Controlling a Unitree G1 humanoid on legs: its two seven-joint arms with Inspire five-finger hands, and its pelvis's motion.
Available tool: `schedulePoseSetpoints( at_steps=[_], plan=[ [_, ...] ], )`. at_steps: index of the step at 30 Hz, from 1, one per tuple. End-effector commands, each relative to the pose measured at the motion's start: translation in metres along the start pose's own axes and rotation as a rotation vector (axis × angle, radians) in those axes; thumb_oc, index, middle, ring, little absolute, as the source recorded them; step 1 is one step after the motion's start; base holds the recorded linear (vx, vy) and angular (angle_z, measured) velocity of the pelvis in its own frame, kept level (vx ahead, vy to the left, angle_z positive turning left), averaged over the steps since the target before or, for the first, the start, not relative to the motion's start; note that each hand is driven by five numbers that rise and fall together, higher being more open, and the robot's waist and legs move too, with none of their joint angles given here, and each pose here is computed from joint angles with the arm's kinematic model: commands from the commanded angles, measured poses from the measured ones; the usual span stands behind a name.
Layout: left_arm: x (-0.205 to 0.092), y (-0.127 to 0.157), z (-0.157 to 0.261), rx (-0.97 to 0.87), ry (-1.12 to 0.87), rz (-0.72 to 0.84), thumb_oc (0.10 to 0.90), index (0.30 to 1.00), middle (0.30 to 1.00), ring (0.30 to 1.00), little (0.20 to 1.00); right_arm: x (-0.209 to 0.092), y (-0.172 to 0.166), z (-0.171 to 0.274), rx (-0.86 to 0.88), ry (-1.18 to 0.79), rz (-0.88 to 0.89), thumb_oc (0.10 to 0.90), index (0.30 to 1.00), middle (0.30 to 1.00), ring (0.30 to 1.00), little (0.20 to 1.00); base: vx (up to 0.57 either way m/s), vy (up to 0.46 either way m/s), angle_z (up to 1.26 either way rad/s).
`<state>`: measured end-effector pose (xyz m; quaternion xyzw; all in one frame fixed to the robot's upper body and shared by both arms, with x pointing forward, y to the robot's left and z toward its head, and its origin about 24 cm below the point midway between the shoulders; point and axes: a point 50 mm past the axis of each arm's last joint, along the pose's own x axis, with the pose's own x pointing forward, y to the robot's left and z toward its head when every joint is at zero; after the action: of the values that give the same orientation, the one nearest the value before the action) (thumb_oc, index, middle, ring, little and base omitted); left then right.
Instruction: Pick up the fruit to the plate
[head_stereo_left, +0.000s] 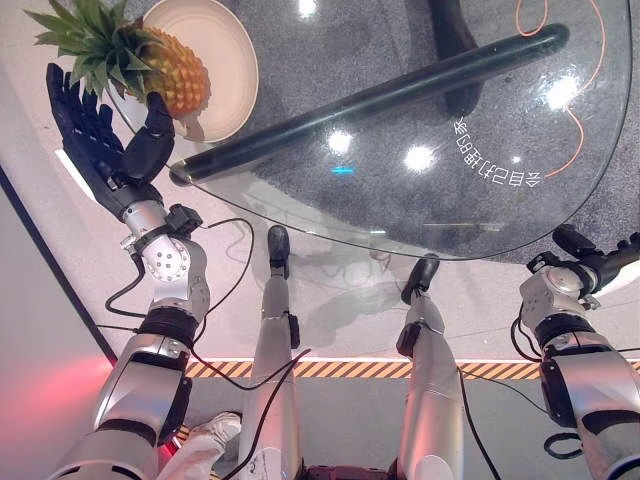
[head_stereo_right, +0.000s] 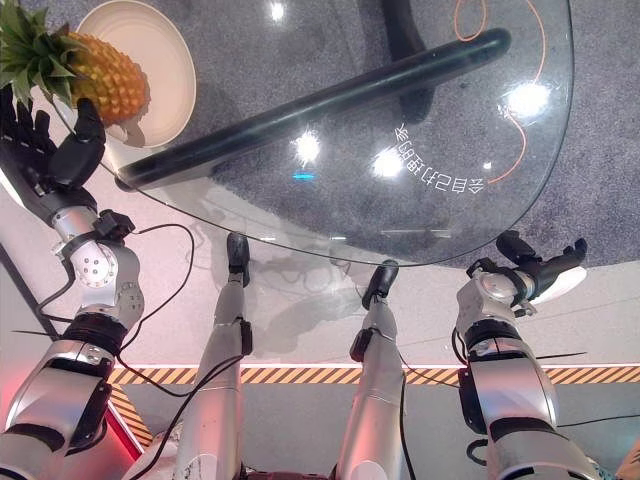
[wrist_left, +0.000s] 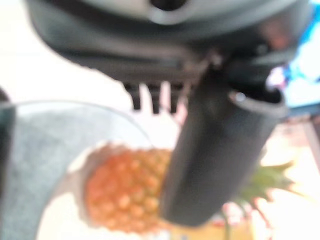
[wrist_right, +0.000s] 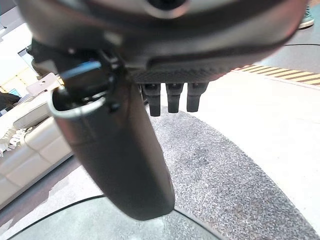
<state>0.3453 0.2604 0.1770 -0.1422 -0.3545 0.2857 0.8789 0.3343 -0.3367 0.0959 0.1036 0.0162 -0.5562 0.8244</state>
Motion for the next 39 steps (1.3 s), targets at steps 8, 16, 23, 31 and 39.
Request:
schedulePoseSetpoints(
  at_steps=[8,16,23,31,39],
  plan=[
    [0.008,-0.018,0.027,-0.098,-0.171,-0.061,0.800,0.900,0.900,0.900,0.900,0.019,-0.027,0.017,0.004,-0.088,-0.101,0.800,0.900,0.900,0.900,0.900,0.00,-0.002,0.00],
    [0.002,-0.011,0.015,-0.070,-0.082,-0.044,0.800,0.900,0.900,0.900,0.900,0.019,-0.030,0.012,0.005,-0.076,-0.100,0.800,0.900,0.900,0.900,0.900,0.00,-0.004,0.00],
    [-0.014,0.036,-0.018,-0.003,0.144,0.089,0.800,0.900,0.900,0.900,0.900,0.020,-0.050,-0.015,-0.083,-0.016,-0.081,0.800,0.900,0.900,0.900,0.900,0.00,-0.011,0.05],
    [-0.033,0.085,-0.040,0.230,0.330,0.115,0.800,0.900,0.900,0.900,0.900,0.019,-0.098,-0.062,-0.238,0.091,-0.091,0.800,0.900,0.900,0.900,0.900,0.02,0.006,0.03],
    [-0.121,0.168,-0.083,0.506,0.945,-0.014,0.800,0.900,0.900,0.900,0.900,-0.003,-0.156,-0.122,-0.501,0.253,0.069,0.800,0.900,0.900,0.900,0.900,0.14,0.050,0.02]
  ],
)
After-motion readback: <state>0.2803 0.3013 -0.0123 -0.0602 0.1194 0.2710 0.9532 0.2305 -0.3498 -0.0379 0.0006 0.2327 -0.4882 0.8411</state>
